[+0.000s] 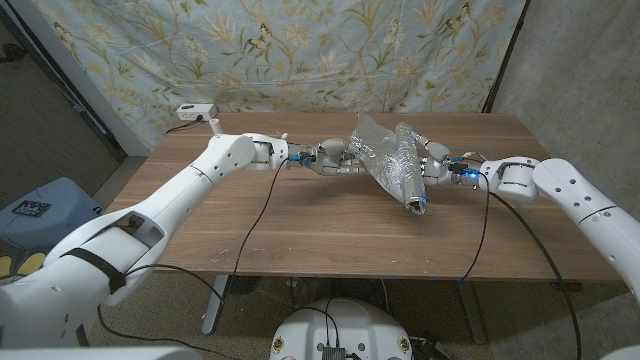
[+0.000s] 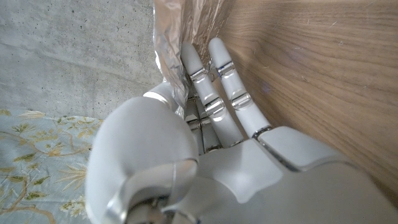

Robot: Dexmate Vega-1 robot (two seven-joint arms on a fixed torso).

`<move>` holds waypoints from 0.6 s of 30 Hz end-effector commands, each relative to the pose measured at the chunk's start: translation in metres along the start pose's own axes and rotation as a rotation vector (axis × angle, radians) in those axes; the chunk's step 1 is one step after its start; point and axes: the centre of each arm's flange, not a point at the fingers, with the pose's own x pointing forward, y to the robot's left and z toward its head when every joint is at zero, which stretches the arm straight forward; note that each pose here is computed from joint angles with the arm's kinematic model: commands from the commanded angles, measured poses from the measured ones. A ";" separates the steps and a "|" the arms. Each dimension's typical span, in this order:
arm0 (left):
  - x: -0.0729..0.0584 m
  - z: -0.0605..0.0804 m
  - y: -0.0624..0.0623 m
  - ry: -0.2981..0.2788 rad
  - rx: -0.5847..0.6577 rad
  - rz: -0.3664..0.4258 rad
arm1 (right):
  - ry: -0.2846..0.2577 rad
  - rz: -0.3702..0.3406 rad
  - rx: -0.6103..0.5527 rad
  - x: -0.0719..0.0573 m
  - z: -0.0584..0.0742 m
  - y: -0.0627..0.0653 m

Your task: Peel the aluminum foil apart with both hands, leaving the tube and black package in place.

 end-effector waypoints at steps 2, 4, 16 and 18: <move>-0.002 0.001 -0.001 0.008 0.005 -0.003 | -0.009 0.006 0.002 -0.004 0.000 0.002; -0.003 0.001 0.000 0.006 -0.005 -0.004 | -0.004 0.001 0.004 -0.004 -0.001 0.001; -0.004 -0.001 0.003 0.002 -0.041 -0.010 | 0.054 -0.022 0.018 -0.005 0.001 0.004; -0.005 -0.001 0.004 0.000 -0.048 -0.011 | 0.066 -0.028 0.018 -0.005 0.001 0.005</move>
